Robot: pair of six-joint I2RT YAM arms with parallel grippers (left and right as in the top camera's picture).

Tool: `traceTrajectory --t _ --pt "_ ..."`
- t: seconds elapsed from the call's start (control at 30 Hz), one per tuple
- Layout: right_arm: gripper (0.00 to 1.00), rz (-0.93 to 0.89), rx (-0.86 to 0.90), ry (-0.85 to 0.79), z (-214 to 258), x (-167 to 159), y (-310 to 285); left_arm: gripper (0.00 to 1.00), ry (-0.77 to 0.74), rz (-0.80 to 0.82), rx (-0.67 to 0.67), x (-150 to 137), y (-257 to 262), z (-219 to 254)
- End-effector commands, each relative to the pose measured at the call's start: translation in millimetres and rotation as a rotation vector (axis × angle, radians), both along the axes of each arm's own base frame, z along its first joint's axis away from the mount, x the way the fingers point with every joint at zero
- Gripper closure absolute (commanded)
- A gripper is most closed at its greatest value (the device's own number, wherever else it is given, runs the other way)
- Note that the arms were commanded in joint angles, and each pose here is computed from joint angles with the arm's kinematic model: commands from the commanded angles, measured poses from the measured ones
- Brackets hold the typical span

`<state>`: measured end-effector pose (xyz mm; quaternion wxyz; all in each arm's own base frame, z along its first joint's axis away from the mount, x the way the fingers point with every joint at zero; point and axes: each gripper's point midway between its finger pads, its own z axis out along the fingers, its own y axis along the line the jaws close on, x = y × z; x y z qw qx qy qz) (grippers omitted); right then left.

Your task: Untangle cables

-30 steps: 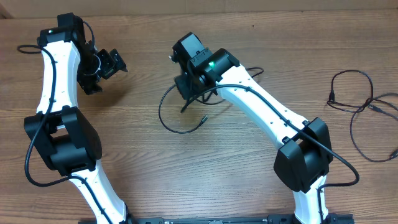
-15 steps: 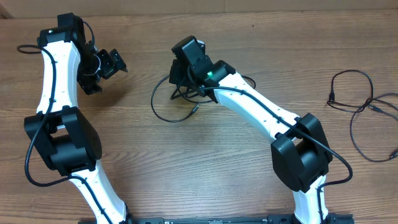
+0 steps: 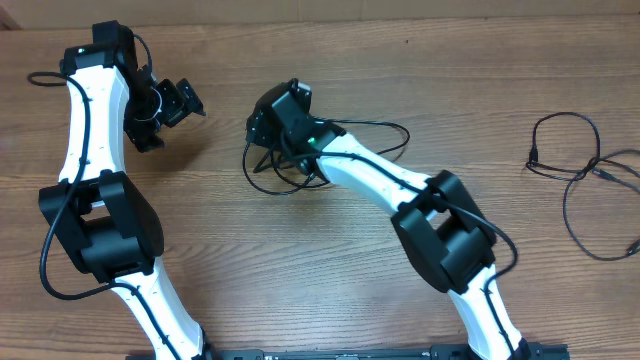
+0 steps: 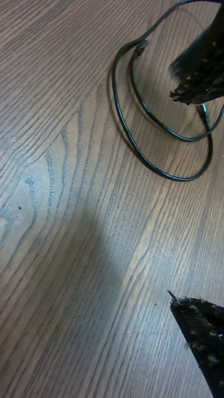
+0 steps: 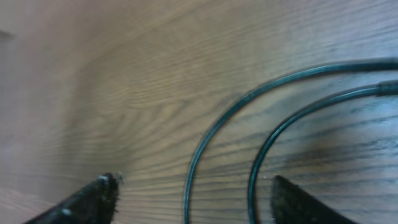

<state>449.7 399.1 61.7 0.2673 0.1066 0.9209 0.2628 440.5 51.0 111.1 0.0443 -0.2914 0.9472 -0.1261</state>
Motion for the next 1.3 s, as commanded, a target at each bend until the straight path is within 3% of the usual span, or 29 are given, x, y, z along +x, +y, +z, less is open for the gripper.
traceTrajectory --t 0.0,0.1,0.4,0.5,0.57,1.0,1.27 --pt "0.23 0.017 -0.027 -0.014 -12.7 0.6 1.6 0.0 -0.004 0.004 -0.009 0.0 -5.2 3.1" --pt "0.34 0.065 -0.044 -0.067 -6.1 5.2 5.7 0.01 -0.004 0.004 -0.009 0.0 -5.2 3.1" --pt "0.29 0.037 -0.077 -0.036 72.3 23.3 -5.6 0.0 -0.004 0.004 -0.009 0.0 -5.2 3.1" --pt "0.18 0.011 -0.079 -0.031 104.2 30.8 -20.2 0.0 -0.004 0.003 -0.009 0.0 -5.2 3.1" --pt "0.01 -0.006 -0.071 -0.03 115.8 34.9 -27.0 0.0 -0.004 0.004 -0.009 0.0 -5.2 3.1" --pt "0.0 0.04 0.057 0.014 107.1 31.1 3.7 0.0 -0.004 0.004 -0.009 0.0 -5.2 3.1" --pt "0.0 -0.112 0.099 0.118 61.9 38.3 6.7 0.01 -0.004 0.004 -0.009 0.0 -5.2 3.1"
